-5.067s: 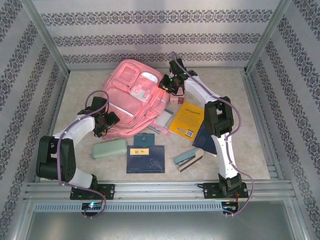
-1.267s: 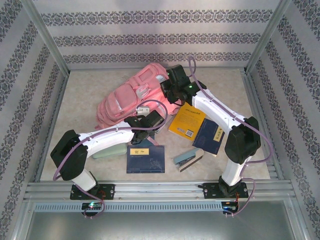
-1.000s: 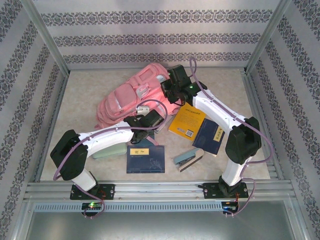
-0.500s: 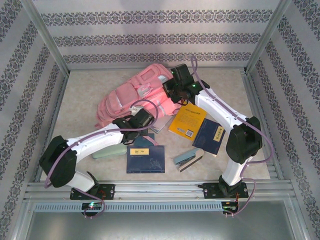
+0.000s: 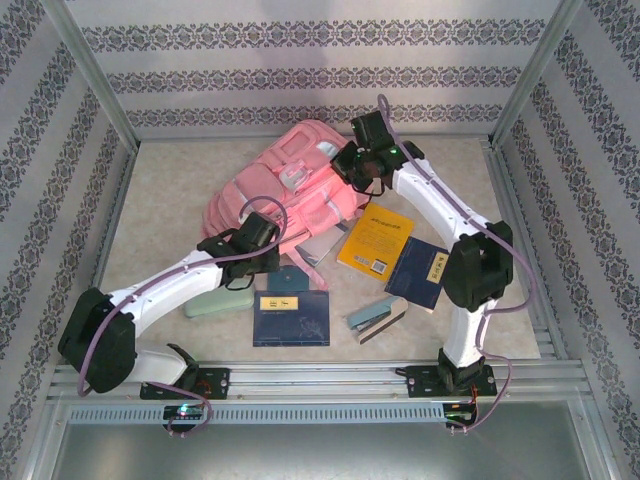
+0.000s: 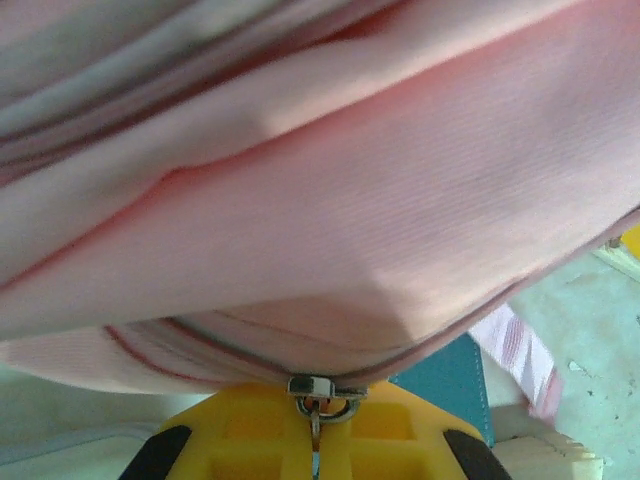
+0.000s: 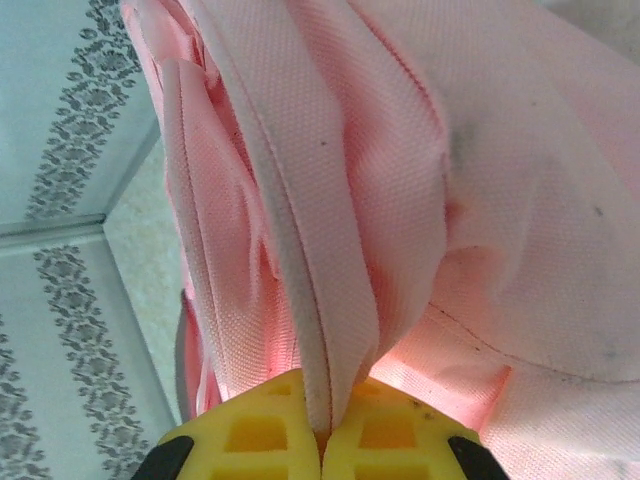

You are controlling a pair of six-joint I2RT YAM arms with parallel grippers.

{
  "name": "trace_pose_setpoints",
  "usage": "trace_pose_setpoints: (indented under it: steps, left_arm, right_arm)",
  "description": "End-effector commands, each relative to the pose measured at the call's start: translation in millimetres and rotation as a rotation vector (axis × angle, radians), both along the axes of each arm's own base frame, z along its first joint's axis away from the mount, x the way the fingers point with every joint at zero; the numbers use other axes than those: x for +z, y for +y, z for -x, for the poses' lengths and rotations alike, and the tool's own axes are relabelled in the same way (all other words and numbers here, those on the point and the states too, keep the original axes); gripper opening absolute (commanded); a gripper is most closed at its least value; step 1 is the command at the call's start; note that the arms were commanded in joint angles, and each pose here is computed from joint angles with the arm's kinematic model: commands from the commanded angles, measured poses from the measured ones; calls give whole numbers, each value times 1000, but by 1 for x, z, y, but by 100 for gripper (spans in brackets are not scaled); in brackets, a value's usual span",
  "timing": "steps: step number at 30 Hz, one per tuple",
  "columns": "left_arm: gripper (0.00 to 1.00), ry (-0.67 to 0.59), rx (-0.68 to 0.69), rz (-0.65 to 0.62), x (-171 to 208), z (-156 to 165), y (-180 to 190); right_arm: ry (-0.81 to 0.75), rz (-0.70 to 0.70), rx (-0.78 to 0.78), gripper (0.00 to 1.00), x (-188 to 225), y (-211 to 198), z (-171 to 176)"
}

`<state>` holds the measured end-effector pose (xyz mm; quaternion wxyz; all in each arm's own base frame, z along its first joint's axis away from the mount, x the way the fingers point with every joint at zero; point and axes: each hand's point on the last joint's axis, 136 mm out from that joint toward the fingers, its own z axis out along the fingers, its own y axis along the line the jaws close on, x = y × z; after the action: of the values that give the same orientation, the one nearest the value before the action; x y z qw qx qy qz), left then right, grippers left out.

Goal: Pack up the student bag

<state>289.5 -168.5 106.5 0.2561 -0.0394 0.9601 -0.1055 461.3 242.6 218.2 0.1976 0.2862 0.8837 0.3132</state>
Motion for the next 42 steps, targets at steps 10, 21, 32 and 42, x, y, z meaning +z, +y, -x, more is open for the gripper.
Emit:
trace_pose_setpoints:
  steps: [10, 21, 32, 42]
  left_arm:
    - [0, 80, 1, 30, -6, 25, 27]
    - [0, 90, -19, 47, -7, 31, 32]
    - [0, 57, -80, 168, 18, 12, 1]
    - [0, 45, -109, 205, 28, 3, -12]
  right_arm:
    - [-148, 233, 78, 0, 23, -39, -45]
    - [-109, 324, 100, 7, -4, -62, -74]
    - [-126, 699, 125, 61, 27, -82, -57]
    - [-332, 1118, 201, 69, 104, -80, -17]
